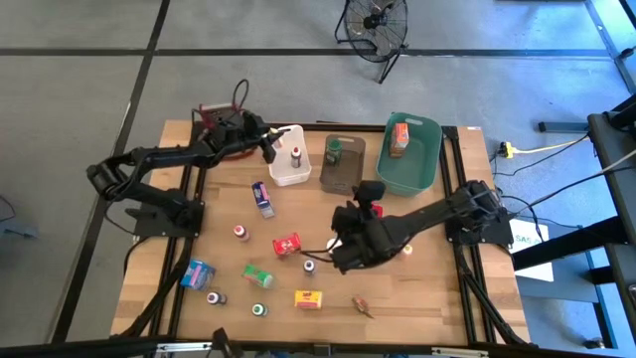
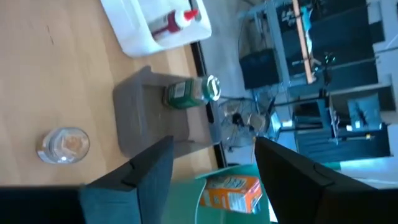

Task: Pick & Place Kitchen Items
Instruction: Put the bottom yellow food coloring into the white bin

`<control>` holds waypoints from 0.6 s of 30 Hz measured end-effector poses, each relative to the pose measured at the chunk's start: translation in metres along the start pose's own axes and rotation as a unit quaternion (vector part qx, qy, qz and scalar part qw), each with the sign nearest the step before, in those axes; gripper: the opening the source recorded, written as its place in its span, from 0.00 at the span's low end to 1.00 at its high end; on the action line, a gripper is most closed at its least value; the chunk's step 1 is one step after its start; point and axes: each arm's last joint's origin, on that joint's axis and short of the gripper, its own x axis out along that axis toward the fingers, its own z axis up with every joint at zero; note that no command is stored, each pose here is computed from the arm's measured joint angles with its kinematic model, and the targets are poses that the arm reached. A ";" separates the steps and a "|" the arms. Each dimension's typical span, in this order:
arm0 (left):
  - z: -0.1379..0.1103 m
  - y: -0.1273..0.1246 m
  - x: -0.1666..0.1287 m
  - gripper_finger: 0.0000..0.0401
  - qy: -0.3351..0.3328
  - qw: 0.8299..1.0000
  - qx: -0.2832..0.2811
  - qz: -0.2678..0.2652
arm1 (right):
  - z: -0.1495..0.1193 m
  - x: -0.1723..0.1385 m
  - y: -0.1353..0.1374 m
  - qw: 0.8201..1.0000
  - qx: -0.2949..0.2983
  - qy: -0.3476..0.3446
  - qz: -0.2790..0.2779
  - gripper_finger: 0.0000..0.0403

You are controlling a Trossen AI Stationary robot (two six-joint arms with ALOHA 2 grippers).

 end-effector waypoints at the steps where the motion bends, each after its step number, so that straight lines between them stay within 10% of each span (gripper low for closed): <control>1: 0.000 -0.004 0.000 0.27 0.001 1.000 0.003 0.004 | -0.001 0.003 0.001 1.000 0.002 0.006 0.000 0.56; 18: -0.011 -0.029 0.017 0.27 0.005 0.994 -0.072 0.087 | -0.007 0.012 0.007 0.999 0.015 0.030 0.006 0.56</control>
